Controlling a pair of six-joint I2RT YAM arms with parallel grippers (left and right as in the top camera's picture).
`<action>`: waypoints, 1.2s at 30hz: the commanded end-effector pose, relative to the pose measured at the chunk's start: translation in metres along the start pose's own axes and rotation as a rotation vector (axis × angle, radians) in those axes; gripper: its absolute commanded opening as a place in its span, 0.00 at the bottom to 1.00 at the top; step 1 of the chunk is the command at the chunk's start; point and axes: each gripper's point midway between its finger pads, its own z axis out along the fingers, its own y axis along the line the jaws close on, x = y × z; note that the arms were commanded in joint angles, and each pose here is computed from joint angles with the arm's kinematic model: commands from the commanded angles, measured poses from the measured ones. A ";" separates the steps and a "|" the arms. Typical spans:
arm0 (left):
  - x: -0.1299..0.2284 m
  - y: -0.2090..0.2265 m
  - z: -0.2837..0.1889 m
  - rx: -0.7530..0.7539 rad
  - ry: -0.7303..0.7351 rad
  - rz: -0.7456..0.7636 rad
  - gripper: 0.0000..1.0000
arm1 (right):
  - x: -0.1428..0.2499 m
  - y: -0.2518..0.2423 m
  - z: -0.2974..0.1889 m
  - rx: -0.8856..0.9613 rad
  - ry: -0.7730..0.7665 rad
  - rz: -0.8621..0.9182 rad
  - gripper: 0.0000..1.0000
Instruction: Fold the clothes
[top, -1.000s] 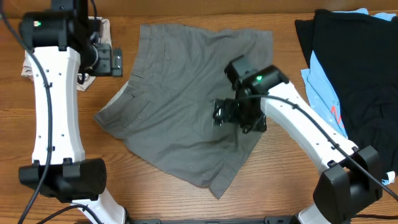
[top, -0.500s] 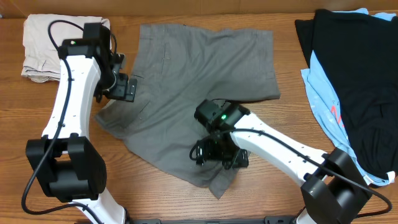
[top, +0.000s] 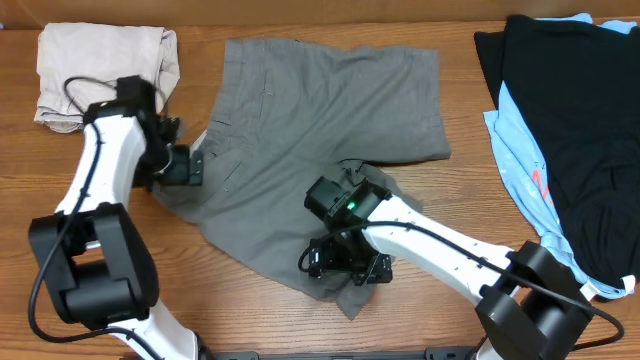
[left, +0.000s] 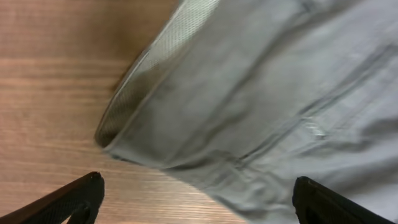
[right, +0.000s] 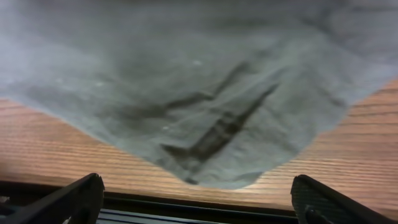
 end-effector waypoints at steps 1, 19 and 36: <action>0.007 0.002 0.013 0.033 0.013 -0.064 0.99 | 0.004 0.006 -0.007 -0.031 -0.019 -0.018 1.00; 0.012 0.013 0.052 -0.003 -0.036 -0.283 0.66 | 0.022 0.002 0.014 0.009 0.004 -0.118 0.97; 0.008 0.013 0.052 -0.001 -0.052 -0.328 0.04 | 0.027 -0.033 0.051 0.061 0.021 -0.067 0.36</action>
